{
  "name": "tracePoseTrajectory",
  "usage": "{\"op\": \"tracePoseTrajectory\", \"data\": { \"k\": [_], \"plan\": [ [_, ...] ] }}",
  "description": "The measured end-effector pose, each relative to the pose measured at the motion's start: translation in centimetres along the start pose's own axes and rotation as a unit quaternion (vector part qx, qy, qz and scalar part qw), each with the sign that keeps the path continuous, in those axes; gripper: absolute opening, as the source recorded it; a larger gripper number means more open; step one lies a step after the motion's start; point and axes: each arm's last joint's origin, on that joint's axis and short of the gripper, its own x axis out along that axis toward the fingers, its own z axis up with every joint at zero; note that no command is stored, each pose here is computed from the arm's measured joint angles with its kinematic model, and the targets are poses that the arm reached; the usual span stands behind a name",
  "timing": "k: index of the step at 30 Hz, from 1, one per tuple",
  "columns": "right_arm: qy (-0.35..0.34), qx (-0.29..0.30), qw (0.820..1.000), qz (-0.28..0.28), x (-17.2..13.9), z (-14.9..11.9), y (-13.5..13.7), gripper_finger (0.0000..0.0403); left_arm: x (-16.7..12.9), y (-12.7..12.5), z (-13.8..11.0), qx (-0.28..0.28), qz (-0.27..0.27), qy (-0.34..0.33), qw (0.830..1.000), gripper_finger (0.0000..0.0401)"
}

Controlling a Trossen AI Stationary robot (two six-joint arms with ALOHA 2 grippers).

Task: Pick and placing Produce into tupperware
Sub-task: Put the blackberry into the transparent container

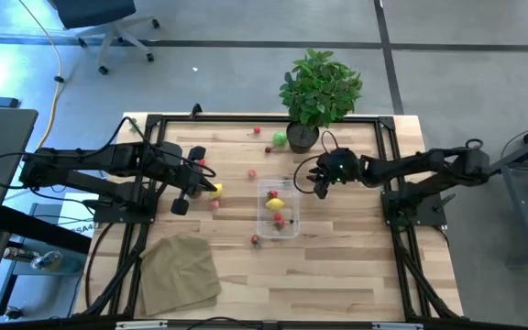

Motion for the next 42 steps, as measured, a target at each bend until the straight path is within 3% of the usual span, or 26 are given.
{"op": "tracePoseTrajectory", "data": {
  "k": [4, 10, 16, 21, 28, 42],
  "plan": [
    [-0.004, -0.034, 0.999, 0.022, 0.9, -0.2, -0.4, 0.0158, 0.0, 0.0, 0.0, 0.0, 0.0, 0.0, 1.0, 0.0001],
    [0.031, -0.14, 0.988, 0.063, 2.0, -1.5, -0.6, 0.019, 0.0, 0.0, 0.0, 0.0, 0.0, 0.0, 1.0, 0.0001],
    [0.036, -0.194, 0.977, 0.081, 3.0, -2.2, -0.6, 0.0193, 0.0, 0.0, 0.0, 0.0, 0.0, 0.0, 1.0, 0.0001],
    [0.0, -0.232, 0.97, 0.072, 3.6, -1.9, -0.7, 0.0193, 0.0, 0.0, 0.0, 0.0, 0.0, 0.0, 1.0, 0.0001],
    [-0.031, -0.201, 0.977, 0.063, 3.8, -0.8, -0.6, 0.0193, 0.0, 0.0, 0.0, 0.0, 0.0, 0.0, 1.0, 0.0001],
    [0.02, -0.207, 0.972, 0.114, 6.9, 0.8, -0.3, 0.0193, 0.0, 0.0, 0.0, 0.0, 0.0, 0.0, 1.0, 0.0001]
  ]
}}
